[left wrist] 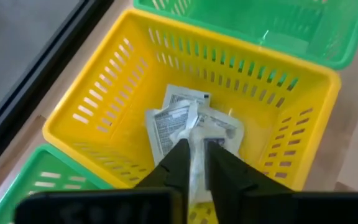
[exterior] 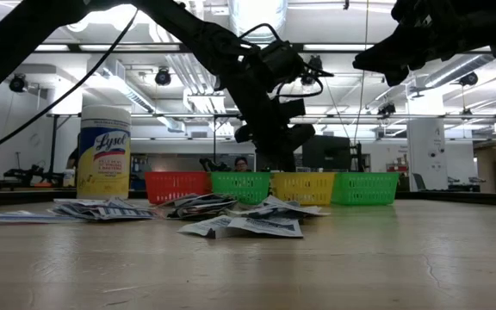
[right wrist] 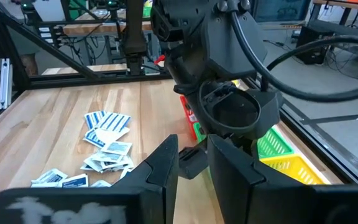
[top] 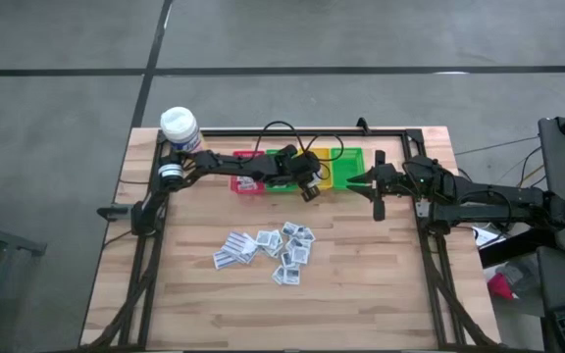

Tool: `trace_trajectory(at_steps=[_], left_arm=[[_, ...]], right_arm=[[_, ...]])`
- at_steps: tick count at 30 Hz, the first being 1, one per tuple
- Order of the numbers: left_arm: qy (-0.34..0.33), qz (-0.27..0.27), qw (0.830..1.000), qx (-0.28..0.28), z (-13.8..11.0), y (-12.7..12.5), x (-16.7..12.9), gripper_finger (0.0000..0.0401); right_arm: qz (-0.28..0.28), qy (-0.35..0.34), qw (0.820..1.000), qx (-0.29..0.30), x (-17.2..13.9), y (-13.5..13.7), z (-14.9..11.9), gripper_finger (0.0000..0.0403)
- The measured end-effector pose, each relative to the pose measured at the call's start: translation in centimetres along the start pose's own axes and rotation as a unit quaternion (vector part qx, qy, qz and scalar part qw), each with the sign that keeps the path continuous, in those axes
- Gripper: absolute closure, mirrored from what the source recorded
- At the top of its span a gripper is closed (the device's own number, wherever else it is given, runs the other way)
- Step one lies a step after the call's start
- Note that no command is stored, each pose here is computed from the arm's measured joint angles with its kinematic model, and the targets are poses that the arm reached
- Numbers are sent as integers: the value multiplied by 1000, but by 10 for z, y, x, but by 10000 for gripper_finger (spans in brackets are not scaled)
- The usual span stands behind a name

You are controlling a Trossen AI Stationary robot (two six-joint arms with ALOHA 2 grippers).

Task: Pick & Place First Aid Supplies
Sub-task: Put the alcohol pad into the yellow bin

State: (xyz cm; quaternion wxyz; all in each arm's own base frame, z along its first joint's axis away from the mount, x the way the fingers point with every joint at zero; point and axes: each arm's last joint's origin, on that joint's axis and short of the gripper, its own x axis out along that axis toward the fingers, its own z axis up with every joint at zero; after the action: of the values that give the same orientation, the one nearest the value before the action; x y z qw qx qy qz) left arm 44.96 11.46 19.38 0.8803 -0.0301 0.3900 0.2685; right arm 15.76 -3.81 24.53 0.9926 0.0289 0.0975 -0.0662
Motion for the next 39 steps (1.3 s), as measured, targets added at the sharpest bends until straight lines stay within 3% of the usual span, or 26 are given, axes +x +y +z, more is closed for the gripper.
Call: trace_trajectory(at_steps=[5,9,13,18,23,31,39], left_arm=[[1,-1,1000,3,0,0,0,298],[-11,-2,1000,5,14,3,-14,267],[-25,-20,999,-11,39,7,-56,259],[21,-109,993,-40,40,-6,-104,259],[107,-166,980,-38,21,-32,-131,259],[220,-167,960,51,-30,-79,-149,259],[278,-143,949,49,-87,-113,-152,259]], right_arm=[[0,0,1000,0,0,0,0,325],[0,0,1000,0,0,0,0,330],[0,-1,1000,0,0,0,0,332],[1,-1,1000,0,0,0,0,324],[1,0,1000,0,0,0,0,316],[1,0,1000,-1,0,0,0,314],[0,0,1000,-2,0,0,0,320]])
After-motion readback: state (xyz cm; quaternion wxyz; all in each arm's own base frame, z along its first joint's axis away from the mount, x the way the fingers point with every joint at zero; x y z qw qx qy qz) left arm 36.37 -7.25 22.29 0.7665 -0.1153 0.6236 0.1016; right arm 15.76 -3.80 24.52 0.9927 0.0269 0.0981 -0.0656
